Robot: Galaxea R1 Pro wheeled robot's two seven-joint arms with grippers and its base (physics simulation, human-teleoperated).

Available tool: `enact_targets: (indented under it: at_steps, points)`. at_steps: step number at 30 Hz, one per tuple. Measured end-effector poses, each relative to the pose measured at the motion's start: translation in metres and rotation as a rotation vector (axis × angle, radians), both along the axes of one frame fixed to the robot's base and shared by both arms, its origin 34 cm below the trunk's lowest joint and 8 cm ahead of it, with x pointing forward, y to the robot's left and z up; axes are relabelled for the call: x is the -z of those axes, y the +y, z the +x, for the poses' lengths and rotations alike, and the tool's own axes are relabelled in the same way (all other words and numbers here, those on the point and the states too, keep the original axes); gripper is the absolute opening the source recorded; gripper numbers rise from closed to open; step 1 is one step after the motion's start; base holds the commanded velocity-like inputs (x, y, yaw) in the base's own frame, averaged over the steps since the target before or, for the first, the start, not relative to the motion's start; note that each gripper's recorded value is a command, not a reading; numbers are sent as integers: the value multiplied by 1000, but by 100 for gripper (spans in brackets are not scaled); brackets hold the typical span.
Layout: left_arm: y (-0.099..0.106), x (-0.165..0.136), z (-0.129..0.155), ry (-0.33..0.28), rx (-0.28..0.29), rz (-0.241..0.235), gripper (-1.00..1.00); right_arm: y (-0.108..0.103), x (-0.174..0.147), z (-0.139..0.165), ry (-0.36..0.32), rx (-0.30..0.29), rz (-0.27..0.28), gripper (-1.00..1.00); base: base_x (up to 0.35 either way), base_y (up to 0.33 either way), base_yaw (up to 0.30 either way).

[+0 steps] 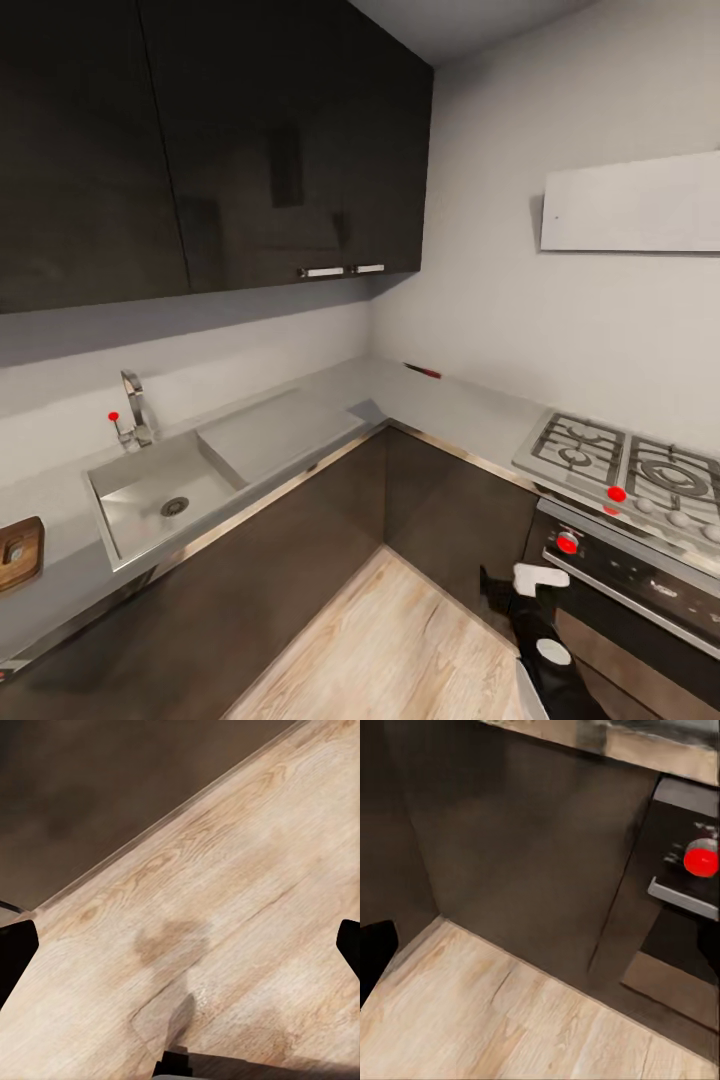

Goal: In the kitchen, take the Vidalia onion out of the sink, dice it on the chopping board with the paring knife, put the diced onion into the bowl on the countertop, then place both the paring knife and the chopping board into the sink.

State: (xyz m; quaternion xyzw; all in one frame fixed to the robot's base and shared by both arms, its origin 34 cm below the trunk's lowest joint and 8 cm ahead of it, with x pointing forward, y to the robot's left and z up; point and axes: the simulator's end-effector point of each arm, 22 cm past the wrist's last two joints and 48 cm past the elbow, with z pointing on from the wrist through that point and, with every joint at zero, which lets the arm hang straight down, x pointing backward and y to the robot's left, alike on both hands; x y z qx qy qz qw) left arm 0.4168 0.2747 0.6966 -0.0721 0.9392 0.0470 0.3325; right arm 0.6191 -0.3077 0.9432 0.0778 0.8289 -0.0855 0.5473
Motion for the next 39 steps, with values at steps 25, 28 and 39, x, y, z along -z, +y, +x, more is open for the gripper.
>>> enact_targets:
  at_steps: [25, 28, 39]
  points:
    - [-2, 0, 0, 1, 2, -4, 100, -4, -510, 230, -134, 59, -61, 100, 18, -14, 0]
    - [-6, 0, -1, 2, 3, -9, 100, 10, -511, 234, -139, 39, -59, 100, 217, -170, 0]
    - [-8, 4, -7, 22, 1, -8, 100, 30, -482, 242, -86, -13, -46, 100, 257, -203, 0]
